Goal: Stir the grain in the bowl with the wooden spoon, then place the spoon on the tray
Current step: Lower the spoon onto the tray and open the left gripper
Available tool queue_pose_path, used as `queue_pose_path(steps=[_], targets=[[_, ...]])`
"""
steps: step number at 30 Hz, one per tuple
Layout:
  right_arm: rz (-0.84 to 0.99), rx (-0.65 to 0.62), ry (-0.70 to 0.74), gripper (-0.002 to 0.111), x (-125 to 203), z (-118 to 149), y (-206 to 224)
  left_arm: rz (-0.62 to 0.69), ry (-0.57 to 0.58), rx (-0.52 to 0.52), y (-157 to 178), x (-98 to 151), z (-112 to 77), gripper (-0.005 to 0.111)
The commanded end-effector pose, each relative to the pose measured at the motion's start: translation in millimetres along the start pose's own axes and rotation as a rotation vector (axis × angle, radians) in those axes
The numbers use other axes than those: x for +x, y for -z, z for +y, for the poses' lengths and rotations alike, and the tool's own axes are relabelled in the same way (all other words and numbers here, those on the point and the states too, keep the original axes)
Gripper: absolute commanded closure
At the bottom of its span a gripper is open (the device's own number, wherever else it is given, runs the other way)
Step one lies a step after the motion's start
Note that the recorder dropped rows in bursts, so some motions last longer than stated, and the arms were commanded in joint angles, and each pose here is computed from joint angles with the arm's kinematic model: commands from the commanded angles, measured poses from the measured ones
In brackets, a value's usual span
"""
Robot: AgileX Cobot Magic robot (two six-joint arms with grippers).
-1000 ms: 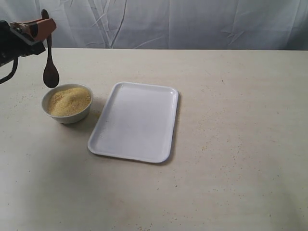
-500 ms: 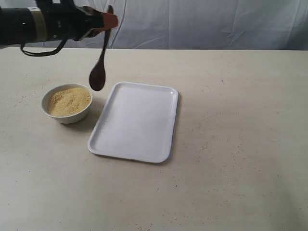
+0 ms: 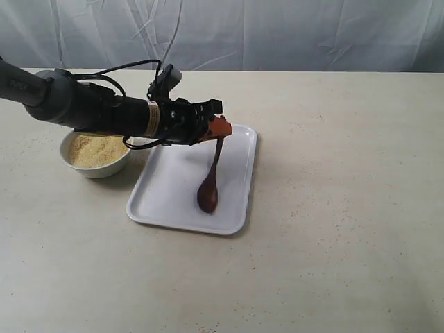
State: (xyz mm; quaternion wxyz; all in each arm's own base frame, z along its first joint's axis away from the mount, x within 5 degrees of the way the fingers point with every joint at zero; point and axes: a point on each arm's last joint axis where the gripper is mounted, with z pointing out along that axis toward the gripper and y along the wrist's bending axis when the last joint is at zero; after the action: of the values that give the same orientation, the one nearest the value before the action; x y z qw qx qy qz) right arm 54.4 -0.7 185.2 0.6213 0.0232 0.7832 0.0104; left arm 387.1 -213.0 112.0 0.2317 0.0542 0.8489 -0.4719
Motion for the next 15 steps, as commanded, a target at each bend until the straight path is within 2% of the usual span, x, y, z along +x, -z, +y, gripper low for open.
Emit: queue_pose_path(steps=[1,2,4,7,9,15], targets=[[-0.012,-0.005,-0.003,0.108,0,0,0,-0.004,-0.022,-0.002,-1,-1,-1.9,0.056],[-0.012,-0.005,-0.003,0.108,0,0,0,-0.001,-0.025,-0.003,-1,0,-1.8,0.048],[-0.012,-0.005,-0.003,0.108,0,0,0,0.003,-0.033,-0.011,-1,0,-1.0,0.042],[-0.012,-0.005,-0.003,0.108,0,0,0,0.069,-0.13,-0.106,-1,4,7.1,0.042],[-0.012,-0.005,-0.003,0.108,0,0,0,0.092,-0.13,-0.141,0,6,10.3,0.042],[-0.012,-0.005,-0.003,0.108,0,0,0,0.148,-0.157,-0.156,-2,-7,-0.4,0.042]])
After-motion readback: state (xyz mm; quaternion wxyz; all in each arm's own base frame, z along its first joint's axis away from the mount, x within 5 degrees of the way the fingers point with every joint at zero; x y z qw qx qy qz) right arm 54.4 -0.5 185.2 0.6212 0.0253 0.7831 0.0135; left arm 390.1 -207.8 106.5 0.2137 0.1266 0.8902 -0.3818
